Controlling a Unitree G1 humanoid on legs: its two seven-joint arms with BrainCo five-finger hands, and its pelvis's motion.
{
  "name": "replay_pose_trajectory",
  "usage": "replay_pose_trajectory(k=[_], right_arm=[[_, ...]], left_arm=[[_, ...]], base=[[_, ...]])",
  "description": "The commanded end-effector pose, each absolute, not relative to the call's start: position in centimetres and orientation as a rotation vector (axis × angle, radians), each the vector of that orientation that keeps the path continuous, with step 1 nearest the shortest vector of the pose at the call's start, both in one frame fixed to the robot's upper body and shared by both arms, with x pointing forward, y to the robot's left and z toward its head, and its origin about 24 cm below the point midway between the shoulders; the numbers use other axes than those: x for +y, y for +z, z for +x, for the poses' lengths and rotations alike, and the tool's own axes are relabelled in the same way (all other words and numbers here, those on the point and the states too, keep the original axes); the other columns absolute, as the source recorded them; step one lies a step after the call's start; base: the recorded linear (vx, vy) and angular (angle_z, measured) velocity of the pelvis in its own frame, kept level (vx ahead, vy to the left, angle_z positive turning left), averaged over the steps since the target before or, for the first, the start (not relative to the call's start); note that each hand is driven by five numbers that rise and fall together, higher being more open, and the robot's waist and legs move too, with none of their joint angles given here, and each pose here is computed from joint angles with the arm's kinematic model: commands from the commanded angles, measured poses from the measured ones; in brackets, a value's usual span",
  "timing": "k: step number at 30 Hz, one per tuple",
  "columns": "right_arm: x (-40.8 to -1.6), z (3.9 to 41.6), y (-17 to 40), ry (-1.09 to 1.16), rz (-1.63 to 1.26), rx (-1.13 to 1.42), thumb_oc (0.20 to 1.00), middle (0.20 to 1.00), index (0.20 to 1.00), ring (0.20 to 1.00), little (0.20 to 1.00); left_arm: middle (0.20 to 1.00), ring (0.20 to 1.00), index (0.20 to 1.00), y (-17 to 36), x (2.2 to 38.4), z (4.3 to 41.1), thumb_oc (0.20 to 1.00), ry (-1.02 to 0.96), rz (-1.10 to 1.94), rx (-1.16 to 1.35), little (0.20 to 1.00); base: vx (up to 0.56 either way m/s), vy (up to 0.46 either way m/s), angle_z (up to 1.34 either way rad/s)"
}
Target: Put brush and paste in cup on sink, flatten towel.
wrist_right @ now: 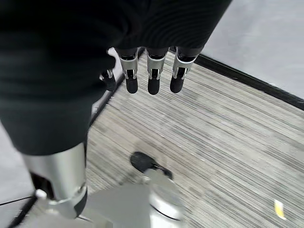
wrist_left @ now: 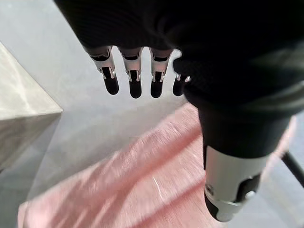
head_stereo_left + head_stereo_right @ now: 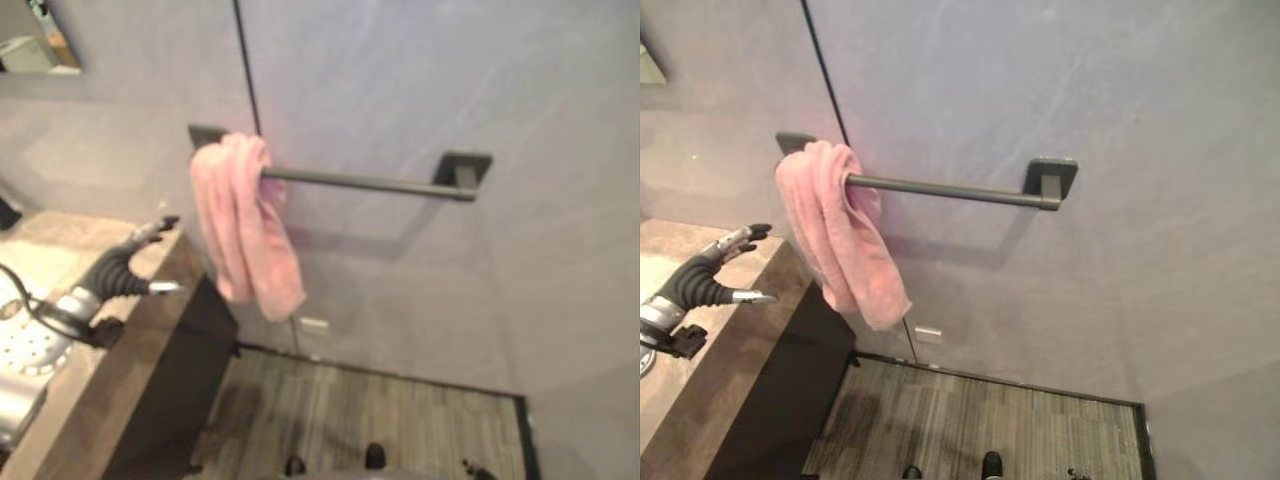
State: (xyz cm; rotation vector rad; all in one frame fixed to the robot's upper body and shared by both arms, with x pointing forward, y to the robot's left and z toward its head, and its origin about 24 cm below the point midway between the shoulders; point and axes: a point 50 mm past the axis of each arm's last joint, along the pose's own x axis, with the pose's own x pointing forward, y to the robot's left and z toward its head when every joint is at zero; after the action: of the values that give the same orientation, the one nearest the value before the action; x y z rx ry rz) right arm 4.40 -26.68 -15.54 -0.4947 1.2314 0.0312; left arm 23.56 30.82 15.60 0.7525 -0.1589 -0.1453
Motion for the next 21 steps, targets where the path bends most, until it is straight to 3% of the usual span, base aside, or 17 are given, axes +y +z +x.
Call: replay_pose_trajectory(k=[1, 21], right_arm=[[-27.0, 6.2, -15.2, 0.041, -0.528, 1.179, 1.0, 1.0, 1.0, 1.0, 1.0], [-26.8, 7.6, -14.7, 0.044, -0.527, 1.1, 1.0, 1.0, 1.0, 1.0, 1.0]], left_arm=[[1.0, 1.0, 1.0, 19.6, 30.7, 24.7, 1.0, -0.069, 0.797, -0.358, 1.0], [1.0, 1.0, 1.0, 19.7, 29.4, 26.1, 1.0, -0.092, 0.744, -0.399, 1.0]], base=[[0.0, 0.024, -0.18], [0.02, 0.014, -0.06]])
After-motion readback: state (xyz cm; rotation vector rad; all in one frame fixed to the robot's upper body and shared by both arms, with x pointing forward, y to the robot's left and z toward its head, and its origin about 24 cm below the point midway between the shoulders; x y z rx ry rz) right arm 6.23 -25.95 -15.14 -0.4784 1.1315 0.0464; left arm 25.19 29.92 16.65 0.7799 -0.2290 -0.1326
